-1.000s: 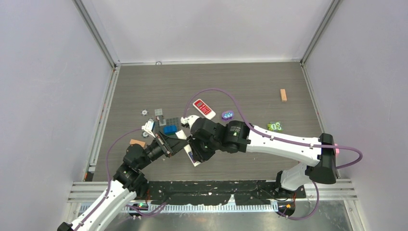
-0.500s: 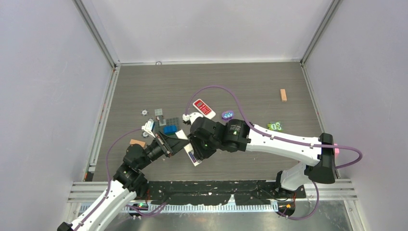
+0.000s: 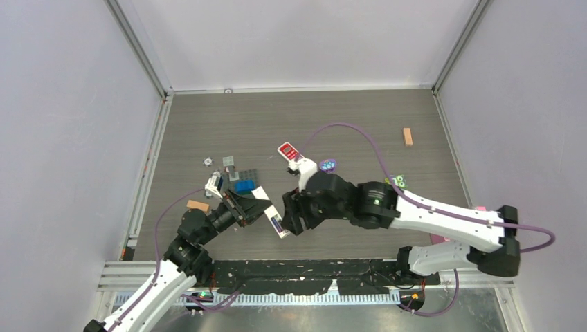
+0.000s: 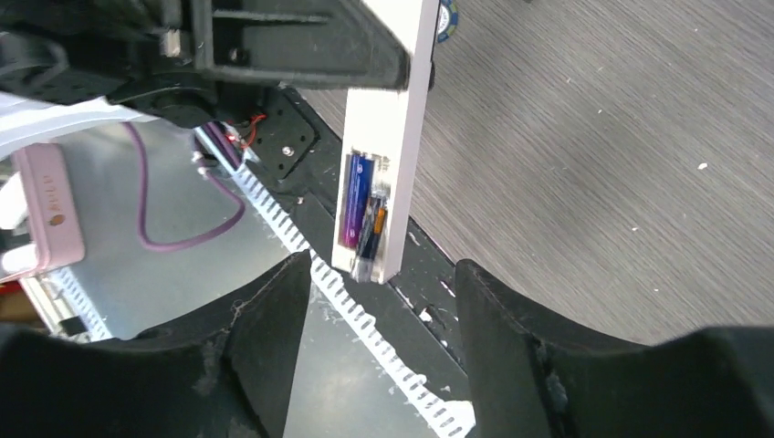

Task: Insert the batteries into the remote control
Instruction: Load the battery into the remote control.

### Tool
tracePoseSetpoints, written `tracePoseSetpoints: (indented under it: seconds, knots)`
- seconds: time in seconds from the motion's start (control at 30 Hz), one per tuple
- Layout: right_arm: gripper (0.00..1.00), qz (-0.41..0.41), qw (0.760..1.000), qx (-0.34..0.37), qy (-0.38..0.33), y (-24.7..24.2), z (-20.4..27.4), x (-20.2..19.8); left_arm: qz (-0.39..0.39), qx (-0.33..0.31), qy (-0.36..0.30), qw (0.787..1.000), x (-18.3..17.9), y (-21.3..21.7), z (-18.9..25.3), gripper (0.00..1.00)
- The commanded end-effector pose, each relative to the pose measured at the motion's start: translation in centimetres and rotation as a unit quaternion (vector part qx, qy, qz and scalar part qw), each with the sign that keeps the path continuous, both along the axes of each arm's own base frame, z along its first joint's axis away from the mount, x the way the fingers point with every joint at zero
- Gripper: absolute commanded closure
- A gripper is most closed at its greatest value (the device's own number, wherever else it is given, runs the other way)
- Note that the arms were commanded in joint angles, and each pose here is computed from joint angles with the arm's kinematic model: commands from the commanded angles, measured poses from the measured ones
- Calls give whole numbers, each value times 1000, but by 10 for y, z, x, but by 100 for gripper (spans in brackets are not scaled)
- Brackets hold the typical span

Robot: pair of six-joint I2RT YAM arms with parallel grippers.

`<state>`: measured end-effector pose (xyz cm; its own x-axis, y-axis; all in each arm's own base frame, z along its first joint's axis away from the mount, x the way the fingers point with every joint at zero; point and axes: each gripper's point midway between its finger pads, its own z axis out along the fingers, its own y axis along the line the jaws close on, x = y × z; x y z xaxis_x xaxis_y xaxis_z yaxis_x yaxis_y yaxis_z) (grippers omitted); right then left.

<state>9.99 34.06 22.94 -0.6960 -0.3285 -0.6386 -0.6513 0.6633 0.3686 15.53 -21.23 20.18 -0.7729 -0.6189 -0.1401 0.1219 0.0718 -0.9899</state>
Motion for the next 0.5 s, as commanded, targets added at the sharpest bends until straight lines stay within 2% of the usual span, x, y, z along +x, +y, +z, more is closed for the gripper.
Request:
tracePoseSetpoints:
  seconds: [0.0,0.07,0.2,0.37,0.47]
  knots:
    - [34,-13,991,130,-8,2,24,-5,9,-83,7,996,1,4,26,97]
    - [32,-14,979,204,-12,3,43,-8,12,-105,2,994,1,7,35,97]
    - [28,-20,959,283,-7,1,57,-13,17,-130,3,991,0,11,49,97]
    - [30,-42,951,308,-8,-1,64,-7,26,-167,16,985,0,18,62,97]
    - [35,-50,944,326,-11,1,71,-4,28,-180,24,983,-1,20,65,97]
